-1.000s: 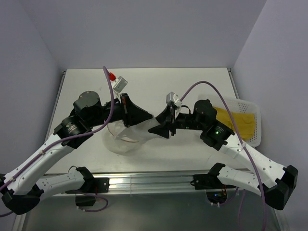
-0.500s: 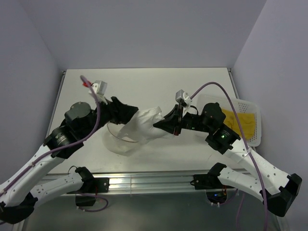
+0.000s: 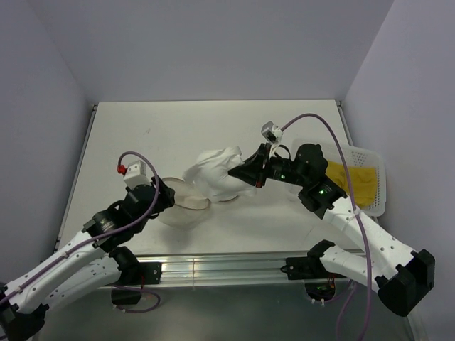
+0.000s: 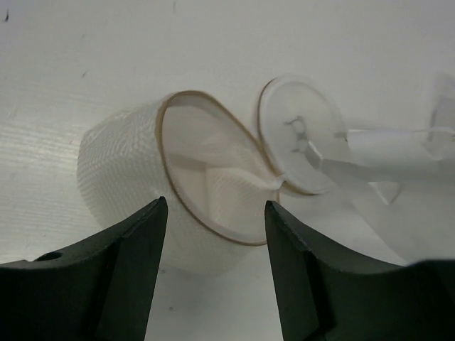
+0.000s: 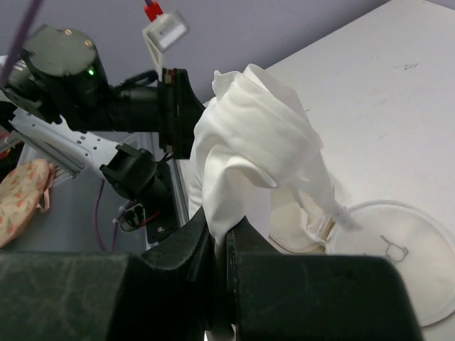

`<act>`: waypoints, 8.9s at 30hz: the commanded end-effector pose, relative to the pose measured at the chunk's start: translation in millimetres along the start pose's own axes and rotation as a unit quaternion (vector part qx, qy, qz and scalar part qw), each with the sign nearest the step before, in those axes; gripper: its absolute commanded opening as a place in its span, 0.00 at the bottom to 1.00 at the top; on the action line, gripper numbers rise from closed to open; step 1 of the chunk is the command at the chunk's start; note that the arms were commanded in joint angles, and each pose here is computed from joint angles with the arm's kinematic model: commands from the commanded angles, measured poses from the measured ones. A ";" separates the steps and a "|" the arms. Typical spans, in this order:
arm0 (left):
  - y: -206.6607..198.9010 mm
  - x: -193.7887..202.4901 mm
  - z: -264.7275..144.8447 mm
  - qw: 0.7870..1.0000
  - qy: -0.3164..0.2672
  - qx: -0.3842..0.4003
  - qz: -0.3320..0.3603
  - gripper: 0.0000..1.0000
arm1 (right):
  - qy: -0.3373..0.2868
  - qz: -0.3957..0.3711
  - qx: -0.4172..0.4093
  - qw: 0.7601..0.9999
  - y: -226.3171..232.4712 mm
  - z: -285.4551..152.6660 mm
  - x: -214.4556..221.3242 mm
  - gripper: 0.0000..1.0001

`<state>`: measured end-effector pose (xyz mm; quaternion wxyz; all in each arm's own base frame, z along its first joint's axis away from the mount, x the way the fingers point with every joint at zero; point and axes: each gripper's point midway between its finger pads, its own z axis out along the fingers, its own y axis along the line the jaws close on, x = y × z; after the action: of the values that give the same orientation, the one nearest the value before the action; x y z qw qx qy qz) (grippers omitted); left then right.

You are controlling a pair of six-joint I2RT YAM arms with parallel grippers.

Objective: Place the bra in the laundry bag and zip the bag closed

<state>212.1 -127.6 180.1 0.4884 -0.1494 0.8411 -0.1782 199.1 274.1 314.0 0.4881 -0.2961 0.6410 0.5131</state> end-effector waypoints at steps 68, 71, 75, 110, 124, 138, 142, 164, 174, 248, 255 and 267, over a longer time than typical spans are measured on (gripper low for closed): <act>-46.1 15.3 5.0 0.988 0.017 0.154 -0.006 0.00 | 0.178 -0.033 0.056 0.982 -66.9 94.1 128.7 0.00; -62.8 9.4 6.3 0.984 0.014 0.178 0.002 0.00 | 0.193 -0.030 0.035 0.980 -53.6 97.9 142.7 0.00; -88.8 1.1 9.0 0.976 0.011 0.216 0.017 0.00 | 0.195 -0.012 0.017 0.981 -45.0 108.8 156.9 0.00; -67.2 40.9 1.2 0.958 0.037 0.252 -0.133 0.00 | 0.059 0.127 0.408 0.902 -111.6 132.7 157.2 0.65; -58.6 18.8 0.5 0.967 0.008 0.208 -0.147 0.00 | 0.118 0.075 0.370 0.918 -87.6 61.9 129.8 0.76; -51.7 26.2 -1.0 0.969 0.007 0.213 -0.121 0.00 | 0.176 0.088 0.541 0.817 -163.3 -67.3 215.2 0.36; -50.6 28.7 -1.6 0.969 0.011 0.214 -0.119 0.00 | 0.184 0.094 0.546 0.812 -171.3 -63.5 222.7 0.40; -66.4 5.0 -11.1 0.967 -0.010 0.232 -0.106 0.00 | -0.001 0.041 0.512 0.858 -109.1 -77.2 53.7 0.00; -65.7 -8.6 -2.6 0.971 -0.038 0.209 -0.108 0.00 | 0.019 -0.038 0.487 0.873 -71.4 -35.0 -10.5 0.00; -10.2 -71.3 -18.9 0.973 -0.077 0.198 -0.086 0.69 | -0.033 0.021 0.500 0.865 -177.7 -1.6 -71.5 0.61; -46.0 -61.4 -69.8 0.953 -0.037 0.301 0.025 0.73 | -0.104 0.096 0.607 0.782 -204.0 -142.4 -21.6 0.46; -63.6 -31.8 -97.3 0.921 -0.011 0.380 0.092 0.81 | -0.065 0.201 0.759 0.616 -276.4 -275.6 83.2 0.72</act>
<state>155.1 -148.0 277.3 0.5356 0.0859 0.7243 -0.4256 317.0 -41.8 136.1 0.4688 0.3138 0.8239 -0.0538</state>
